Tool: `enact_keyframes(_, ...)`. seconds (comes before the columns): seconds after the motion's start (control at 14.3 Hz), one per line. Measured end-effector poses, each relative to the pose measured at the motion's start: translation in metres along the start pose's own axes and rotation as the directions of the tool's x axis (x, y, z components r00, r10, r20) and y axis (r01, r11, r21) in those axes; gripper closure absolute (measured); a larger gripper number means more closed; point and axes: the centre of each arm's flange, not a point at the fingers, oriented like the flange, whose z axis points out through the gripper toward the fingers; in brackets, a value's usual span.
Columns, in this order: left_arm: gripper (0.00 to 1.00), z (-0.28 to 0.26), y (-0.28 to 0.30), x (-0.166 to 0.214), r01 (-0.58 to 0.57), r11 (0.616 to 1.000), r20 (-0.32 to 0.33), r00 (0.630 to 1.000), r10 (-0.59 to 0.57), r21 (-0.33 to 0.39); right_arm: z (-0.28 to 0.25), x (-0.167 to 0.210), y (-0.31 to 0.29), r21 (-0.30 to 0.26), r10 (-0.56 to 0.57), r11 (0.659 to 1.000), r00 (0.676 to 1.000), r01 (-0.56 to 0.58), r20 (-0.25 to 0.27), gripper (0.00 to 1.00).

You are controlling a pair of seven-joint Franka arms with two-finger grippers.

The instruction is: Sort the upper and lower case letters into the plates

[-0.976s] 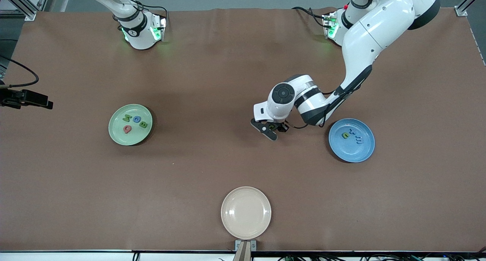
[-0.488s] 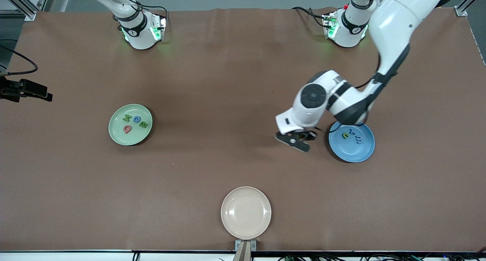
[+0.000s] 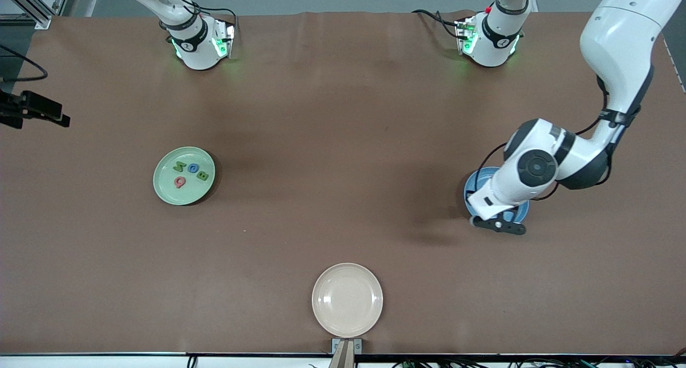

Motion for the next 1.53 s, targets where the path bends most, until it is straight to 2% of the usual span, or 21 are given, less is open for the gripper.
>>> enact_keyframes(0.21,0.72,0.029,-0.032,-0.01,0.042,0.999,0.05,0.998,-0.042,-0.013,-0.015,-0.032,-0.002,0.008,-0.003,1.0,1.0,0.004,-0.012,0.0)
enact_keyframes(0.49,0.72,0.05,-0.031,-0.013,0.023,1.0,0.074,0.997,-0.022,-0.014,-0.026,-0.053,-0.008,0.01,-0.016,1.0,1.0,0.016,-0.022,0.0)
enact_keyframes(0.91,0.72,0.059,-0.035,-0.012,0.011,1.0,0.046,0.999,-0.01,-0.008,-0.051,-0.06,-0.011,-0.003,-0.026,1.0,0.997,0.025,-0.069,0.0)
enact_keyframes(1.12,0.72,0.06,-0.036,-0.011,0.003,1.0,0.036,0.999,-0.003,-0.001,-0.056,-0.061,-0.018,-0.021,-0.039,0.999,0.996,0.038,-0.075,0.0)
enact_keyframes(1.32,0.61,0.06,-0.041,-0.01,-0.047,0.999,0.023,0.999,0.047,0.02,-0.054,-0.061,-0.021,-0.023,-0.045,0.999,0.997,0.044,-0.06,0.0)
enact_keyframes(1.53,0.33,0.051,-0.058,-0.008,-0.045,0.998,0.005,0.999,0.044,0.034,-0.051,-0.063,-0.021,-0.02,-0.044,0.999,0.998,0.044,-0.034,0.0)
